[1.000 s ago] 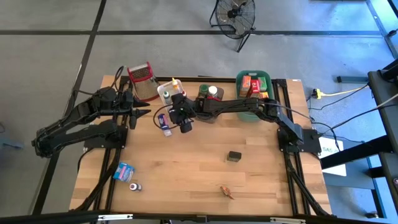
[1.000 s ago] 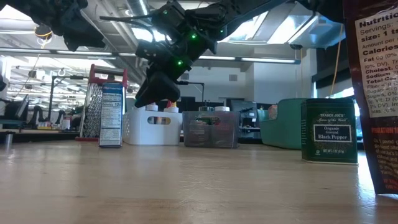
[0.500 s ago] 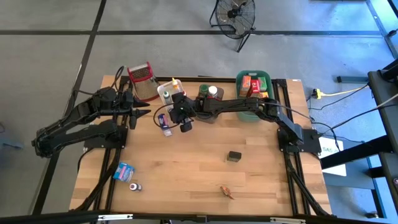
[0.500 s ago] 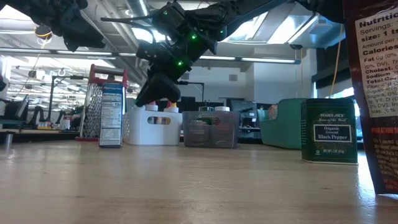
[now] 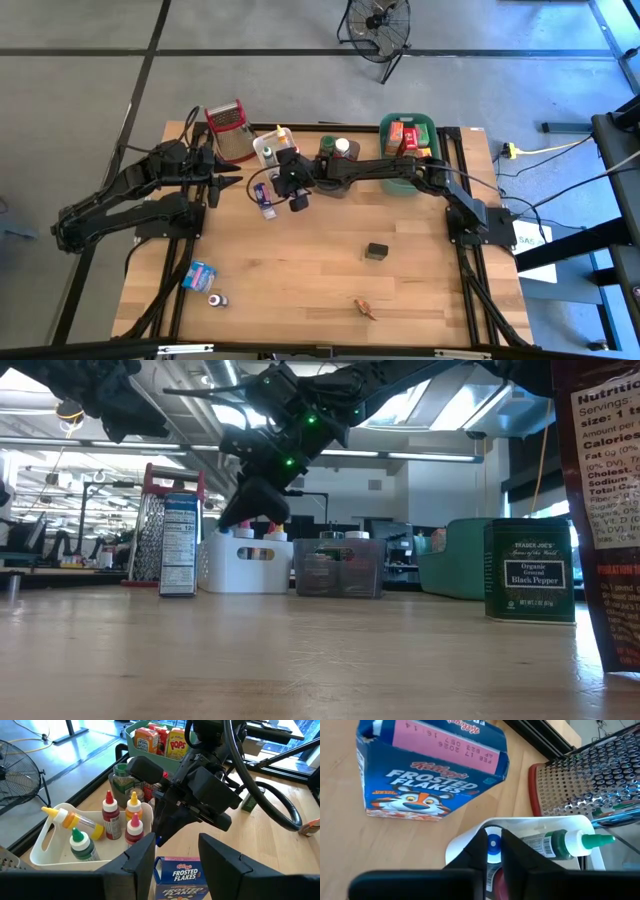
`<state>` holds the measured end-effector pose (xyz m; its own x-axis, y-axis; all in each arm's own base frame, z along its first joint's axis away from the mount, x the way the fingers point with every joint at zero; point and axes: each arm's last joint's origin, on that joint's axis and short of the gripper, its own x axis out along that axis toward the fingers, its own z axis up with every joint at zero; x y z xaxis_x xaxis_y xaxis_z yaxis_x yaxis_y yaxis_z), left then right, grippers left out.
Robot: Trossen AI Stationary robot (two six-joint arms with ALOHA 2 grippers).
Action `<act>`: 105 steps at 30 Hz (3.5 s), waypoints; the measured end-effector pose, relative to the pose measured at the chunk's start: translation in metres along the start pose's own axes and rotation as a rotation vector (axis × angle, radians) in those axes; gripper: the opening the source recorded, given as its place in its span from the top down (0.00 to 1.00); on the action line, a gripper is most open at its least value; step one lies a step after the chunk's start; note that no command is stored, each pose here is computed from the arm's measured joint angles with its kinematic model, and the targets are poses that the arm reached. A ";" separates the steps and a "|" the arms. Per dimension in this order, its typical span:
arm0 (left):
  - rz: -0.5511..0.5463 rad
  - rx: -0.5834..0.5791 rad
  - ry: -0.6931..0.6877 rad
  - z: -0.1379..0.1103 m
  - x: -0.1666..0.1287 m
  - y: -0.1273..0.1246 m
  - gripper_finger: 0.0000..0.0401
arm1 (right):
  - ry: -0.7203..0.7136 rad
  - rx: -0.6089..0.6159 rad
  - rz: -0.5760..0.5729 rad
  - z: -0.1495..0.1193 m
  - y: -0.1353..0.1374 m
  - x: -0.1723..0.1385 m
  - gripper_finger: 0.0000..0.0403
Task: Pick & Place Kitchen Items
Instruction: Adjust the blue food coloring in the white bin, then adjust the yellow food coloring in the white bin
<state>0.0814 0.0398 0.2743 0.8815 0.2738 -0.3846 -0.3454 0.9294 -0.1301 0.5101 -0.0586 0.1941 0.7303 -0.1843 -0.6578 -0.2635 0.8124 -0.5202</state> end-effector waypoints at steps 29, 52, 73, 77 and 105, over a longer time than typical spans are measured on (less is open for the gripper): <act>0.000 0.000 -0.001 0.000 0.000 0.000 0.64 | -0.017 0.385 -0.006 0.028 -0.037 -0.032 0.96; -0.001 0.000 -0.001 0.000 0.000 0.000 0.64 | -0.011 0.498 0.102 0.009 -0.050 -0.025 0.96; -0.001 0.000 -0.001 0.000 0.000 0.000 0.64 | 0.017 0.509 0.111 0.003 -0.044 -0.014 0.95; -0.001 0.000 0.000 0.000 0.000 0.000 0.64 | 0.019 0.509 0.113 0.003 -0.044 -0.014 0.95; -0.001 0.000 0.000 0.000 0.000 0.000 0.64 | 0.074 0.466 -0.203 0.039 -0.028 -0.041 0.47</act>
<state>0.0814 0.0397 0.2743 0.8819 0.2728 -0.3844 -0.3445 0.9297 -0.1306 0.5121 -0.0523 0.2564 0.6868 -0.3889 -0.6140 0.2006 0.9134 -0.3542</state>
